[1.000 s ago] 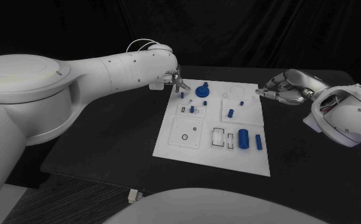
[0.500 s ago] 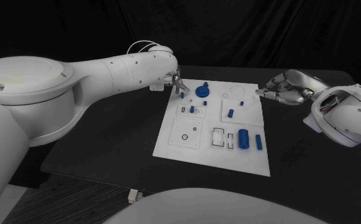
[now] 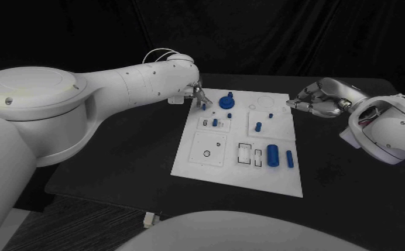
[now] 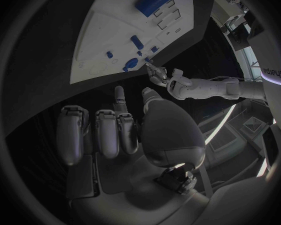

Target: Assemble the parts on the task board

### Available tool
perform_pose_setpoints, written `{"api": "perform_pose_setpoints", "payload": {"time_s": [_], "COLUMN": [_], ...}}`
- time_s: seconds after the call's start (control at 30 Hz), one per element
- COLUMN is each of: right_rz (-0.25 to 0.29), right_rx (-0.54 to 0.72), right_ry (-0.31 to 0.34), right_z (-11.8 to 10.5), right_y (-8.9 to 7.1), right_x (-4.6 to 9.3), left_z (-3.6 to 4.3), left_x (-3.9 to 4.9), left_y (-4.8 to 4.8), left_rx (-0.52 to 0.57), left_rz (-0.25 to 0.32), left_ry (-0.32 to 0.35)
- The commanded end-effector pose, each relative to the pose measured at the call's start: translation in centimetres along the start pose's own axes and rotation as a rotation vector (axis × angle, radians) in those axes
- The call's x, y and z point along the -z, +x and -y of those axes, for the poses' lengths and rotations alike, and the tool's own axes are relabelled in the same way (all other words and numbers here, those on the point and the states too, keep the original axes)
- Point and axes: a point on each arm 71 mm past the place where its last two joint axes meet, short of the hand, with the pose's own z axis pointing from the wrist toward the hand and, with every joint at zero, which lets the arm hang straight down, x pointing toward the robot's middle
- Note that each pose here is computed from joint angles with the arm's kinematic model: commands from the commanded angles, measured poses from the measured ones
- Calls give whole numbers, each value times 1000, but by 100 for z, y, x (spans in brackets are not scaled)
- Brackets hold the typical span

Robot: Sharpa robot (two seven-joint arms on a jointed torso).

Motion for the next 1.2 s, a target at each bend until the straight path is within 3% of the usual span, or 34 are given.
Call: {"api": "perform_pose_setpoints", "payload": {"time_s": [0.03, 1.2], "right_rz": [-6, -13], "right_rx": [0, 2], "right_ry": [6, 12], "right_z": [3, 7], "right_y": [12, 23], "right_x": [2, -10], "left_z": [26, 44], "left_x": [-8, -33], "left_y": [16, 44], "left_rx": [-7, -6], "left_rz": [-11, -18], "left_ry": [22, 41]}}
